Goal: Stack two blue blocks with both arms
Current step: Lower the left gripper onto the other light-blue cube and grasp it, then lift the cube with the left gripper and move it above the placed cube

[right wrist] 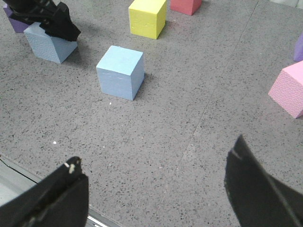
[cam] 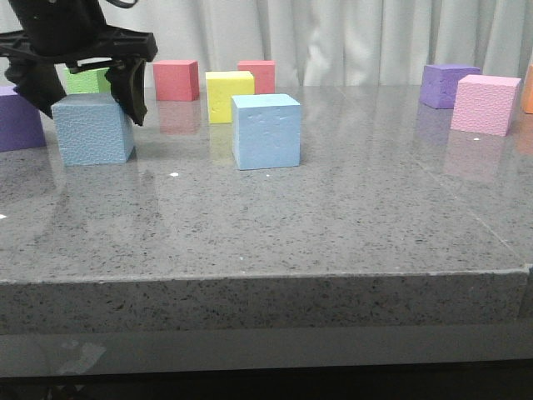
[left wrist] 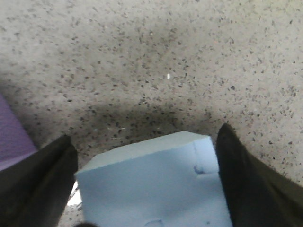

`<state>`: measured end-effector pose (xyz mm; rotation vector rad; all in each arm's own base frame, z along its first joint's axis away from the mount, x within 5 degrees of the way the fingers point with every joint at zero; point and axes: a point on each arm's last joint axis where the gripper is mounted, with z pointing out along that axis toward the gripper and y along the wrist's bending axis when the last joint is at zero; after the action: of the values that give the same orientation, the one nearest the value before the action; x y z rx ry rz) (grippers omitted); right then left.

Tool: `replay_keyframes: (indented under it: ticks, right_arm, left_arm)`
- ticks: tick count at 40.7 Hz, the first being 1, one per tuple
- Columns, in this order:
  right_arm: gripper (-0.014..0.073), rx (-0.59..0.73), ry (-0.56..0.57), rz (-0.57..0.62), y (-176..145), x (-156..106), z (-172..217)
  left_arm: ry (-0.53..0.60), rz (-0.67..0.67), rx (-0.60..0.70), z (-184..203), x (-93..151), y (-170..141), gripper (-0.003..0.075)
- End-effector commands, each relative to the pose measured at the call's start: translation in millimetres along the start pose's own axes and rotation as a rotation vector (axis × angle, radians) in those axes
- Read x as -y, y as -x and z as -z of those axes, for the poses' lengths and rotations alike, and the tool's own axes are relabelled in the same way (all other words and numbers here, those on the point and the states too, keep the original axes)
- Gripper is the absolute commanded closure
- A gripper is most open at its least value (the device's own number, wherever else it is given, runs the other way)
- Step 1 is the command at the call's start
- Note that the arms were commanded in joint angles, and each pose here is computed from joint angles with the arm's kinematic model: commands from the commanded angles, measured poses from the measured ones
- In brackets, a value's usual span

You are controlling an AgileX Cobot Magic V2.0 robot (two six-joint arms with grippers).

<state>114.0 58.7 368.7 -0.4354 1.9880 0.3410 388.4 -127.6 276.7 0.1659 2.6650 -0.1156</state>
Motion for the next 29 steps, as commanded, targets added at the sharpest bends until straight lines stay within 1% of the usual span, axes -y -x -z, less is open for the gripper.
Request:
replay_keyframes:
  ticks: [1, 6, 8, 11, 16, 18, 21, 24, 29]
  right_arm:
    - [0.0004, 0.105, -0.011, 0.017, 13.9, 0.9, 4.8]
    - [0.0004, 0.105, -0.011, 0.017, 13.9, 0.9, 4.8]
    - [0.0004, 0.105, -0.011, 0.017, 13.9, 0.9, 4.8]
    - [0.0004, 0.105, -0.011, 0.017, 13.9, 0.9, 4.8]
    - [0.0004, 0.105, -0.011, 0.017, 13.9, 0.9, 4.8]
    - [0.0004, 0.105, -0.011, 0.017, 13.9, 0.9, 4.8]
    - [0.0004, 0.105, -0.011, 0.017, 13.9, 0.9, 4.8]
    - [0.0004, 0.105, -0.011, 0.017, 13.9, 0.9, 4.8]
    - [0.0004, 0.105, -0.011, 0.017, 13.9, 0.9, 4.8]
  left_arm:
    - [-0.036, 0.013, 0.092, 24.8, 6.8, 9.8, 0.0233]
    - [-0.040, 0.014, 0.080, 26.9, 7.2, 9.3, 0.0312]
    - [-0.041, 0.014, 0.083, 29.1, 7.3, 10.3, 0.0332]
    - [-0.041, 0.014, 0.084, 31.6, 7.4, 11.7, 0.0336]
    - [-0.052, -0.030, 0.081, 41.0, 9.1, 16.0, 0.0336]
    - [-0.078, -0.078, 0.080, 47.2, 12.0, 18.4, 0.0336]
    - [-0.152, -0.160, 0.082, 59.2, 19.3, 22.2, 0.0336]
    - [-0.258, -0.304, 0.109, 73.9, 29.6, 26.4, 0.0336]
    - [-0.426, -0.543, 0.214, 100.1, 46.8, 33.4, 0.0336]
